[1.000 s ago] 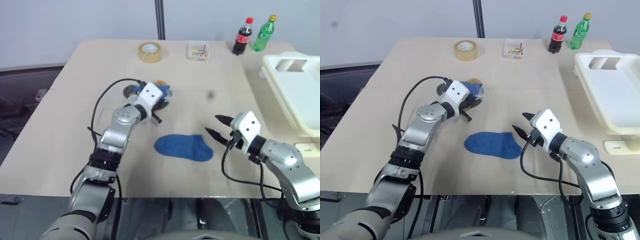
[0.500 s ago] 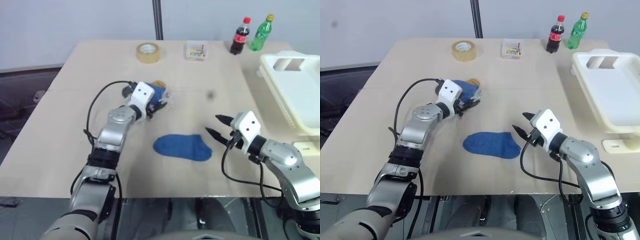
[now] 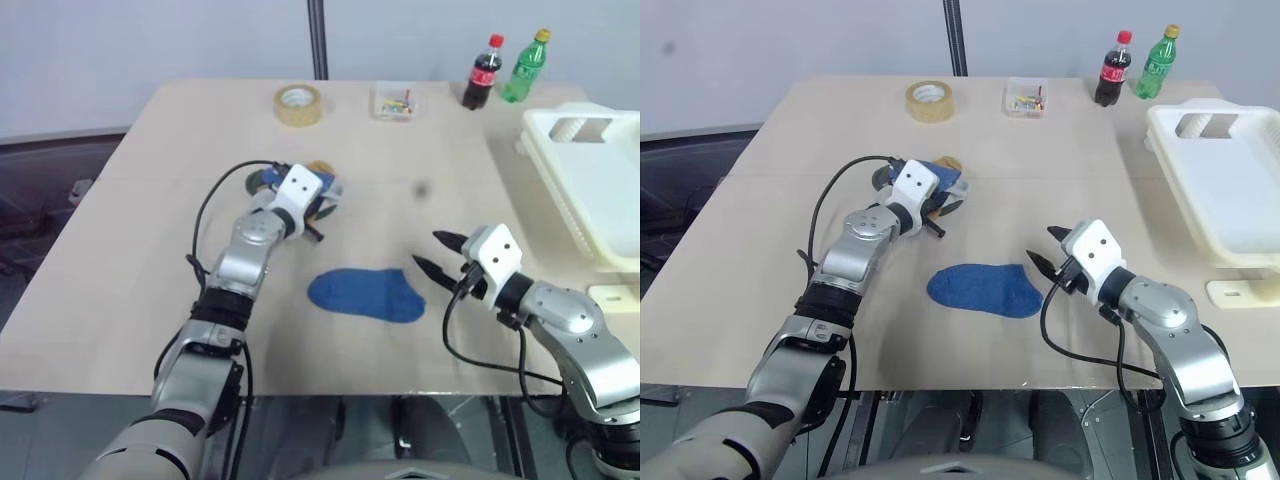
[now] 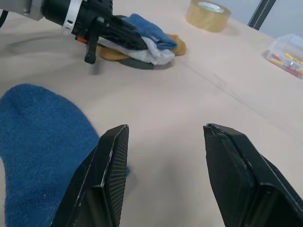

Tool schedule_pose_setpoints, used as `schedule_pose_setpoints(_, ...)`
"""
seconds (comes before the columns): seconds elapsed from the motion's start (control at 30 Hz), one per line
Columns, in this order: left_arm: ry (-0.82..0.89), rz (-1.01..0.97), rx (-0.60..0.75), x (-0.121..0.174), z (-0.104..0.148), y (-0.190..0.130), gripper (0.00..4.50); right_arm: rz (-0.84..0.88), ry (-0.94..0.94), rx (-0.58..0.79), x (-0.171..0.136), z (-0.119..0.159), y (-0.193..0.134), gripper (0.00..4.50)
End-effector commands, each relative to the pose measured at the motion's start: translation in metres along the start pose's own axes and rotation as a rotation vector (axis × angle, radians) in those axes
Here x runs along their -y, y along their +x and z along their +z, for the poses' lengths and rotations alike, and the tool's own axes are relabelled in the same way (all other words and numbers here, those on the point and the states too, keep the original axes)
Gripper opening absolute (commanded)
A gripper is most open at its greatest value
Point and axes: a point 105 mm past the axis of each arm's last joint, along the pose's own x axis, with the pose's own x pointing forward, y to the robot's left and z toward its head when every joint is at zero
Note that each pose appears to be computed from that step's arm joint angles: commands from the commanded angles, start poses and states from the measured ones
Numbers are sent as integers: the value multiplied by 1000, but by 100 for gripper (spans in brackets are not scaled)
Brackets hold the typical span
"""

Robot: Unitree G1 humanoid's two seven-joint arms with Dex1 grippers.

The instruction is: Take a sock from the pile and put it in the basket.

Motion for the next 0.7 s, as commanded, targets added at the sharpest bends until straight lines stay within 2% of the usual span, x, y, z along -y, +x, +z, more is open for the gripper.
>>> schedule_pose_setpoints(0.03,42,-11,83,0,25,2,12,-34,-32,39,5,12,-4,261)
schedule_pose_setpoints(0.2,36,-77,156,15,50,3,12,-44,-32,35,6,11,-6,261)
schedule_pose_setpoints(0.3,-8,-145,186,34,68,5,12,-54,-28,32,7,11,-8,261)
schedule_pose_setpoints(0.43,-37,-227,183,61,81,8,12,-72,-25,29,9,10,-8,261)
schedule_pose_setpoints(0.6,-27,-271,153,79,73,15,12,-99,-23,21,12,8,-11,261)
schedule_pose_setpoints(0.7,15,-221,74,73,50,22,12,-102,-24,18,12,7,-12,261)
